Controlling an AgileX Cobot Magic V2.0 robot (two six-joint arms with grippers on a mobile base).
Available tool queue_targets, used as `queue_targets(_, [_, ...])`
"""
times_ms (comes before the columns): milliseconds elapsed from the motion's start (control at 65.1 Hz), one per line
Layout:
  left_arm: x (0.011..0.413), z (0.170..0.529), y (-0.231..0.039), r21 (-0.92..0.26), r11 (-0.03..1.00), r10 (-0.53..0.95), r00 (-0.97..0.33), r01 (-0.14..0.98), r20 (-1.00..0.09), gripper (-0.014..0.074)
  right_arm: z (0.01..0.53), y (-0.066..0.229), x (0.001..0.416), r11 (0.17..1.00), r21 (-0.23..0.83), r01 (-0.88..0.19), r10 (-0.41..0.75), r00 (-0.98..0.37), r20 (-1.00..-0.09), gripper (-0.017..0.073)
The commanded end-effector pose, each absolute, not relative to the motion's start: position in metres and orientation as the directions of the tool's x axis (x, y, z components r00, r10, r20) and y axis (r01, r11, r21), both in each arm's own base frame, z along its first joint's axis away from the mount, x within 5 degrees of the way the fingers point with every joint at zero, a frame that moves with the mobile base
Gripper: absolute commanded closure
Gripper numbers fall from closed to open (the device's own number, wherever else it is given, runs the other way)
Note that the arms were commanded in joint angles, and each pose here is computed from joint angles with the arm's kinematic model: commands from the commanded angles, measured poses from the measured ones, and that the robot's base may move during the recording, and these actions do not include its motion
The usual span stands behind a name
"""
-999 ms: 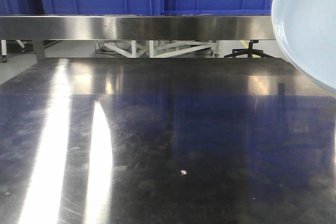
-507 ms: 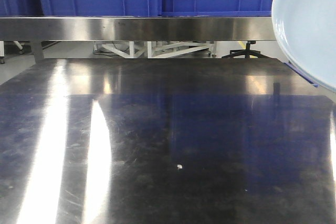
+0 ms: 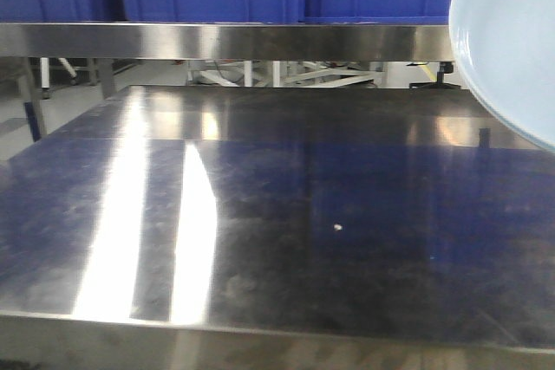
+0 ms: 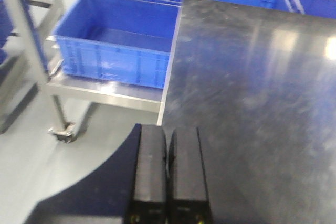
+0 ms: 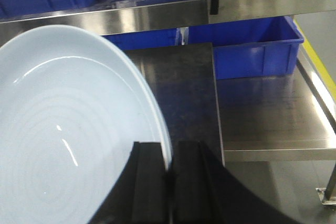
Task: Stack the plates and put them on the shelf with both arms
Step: 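Turn the base away from the table holding the stack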
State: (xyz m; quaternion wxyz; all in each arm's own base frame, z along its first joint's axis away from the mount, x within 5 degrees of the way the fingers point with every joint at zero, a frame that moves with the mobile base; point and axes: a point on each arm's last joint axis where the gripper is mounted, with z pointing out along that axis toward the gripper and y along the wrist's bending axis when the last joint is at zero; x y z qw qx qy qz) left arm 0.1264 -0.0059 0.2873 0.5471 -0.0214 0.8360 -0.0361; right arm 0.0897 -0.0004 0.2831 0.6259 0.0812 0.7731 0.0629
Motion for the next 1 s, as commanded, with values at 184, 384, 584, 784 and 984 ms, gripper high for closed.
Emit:
queue_targets(184, [0.1298, 0.3037, -0.0074, -0.095, 0.995, -0.084, -0.302, 0.022, -0.95, 0.051, 0.3031, -0.0007, 0.0905, 0.981, 0.195, 0.022, 0.196, -0.069, -0.978, 0.0503])
queue_targets(384, [0.1298, 0.3037, -0.0074, -0.095, 0.995, -0.084, -0.302, 0.022, -0.95, 0.051, 0.3031, -0.0007, 0.0905, 0.981, 0.195, 0.022, 0.196, -0.069, -0.978, 0.0503])
queue_targets(584, [0.1298, 0.3037, -0.0074, -0.095, 0.995, -0.084, -0.302, 0.022, -0.95, 0.051, 0.3031, -0.0007, 0.0905, 0.981, 0.195, 0.022, 0.196, -0.069, -0.978, 0.0503])
queue_targets(784, [0.1298, 0.3037, -0.0074, -0.095, 0.995, -0.084, -0.302, 0.022, -0.95, 0.051, 0.3031, -0.0007, 0.0905, 0.981, 0.195, 0.022, 0.196, -0.069, -0.978, 0.0503])
queue_targets(984, [0.1298, 0.3037, -0.0074, -0.095, 0.995, -0.084, -0.302, 0.022, -0.95, 0.051, 0.3031, -0.0007, 0.0905, 0.981, 0.195, 0.022, 0.196, -0.069, -0.978, 0.0503])
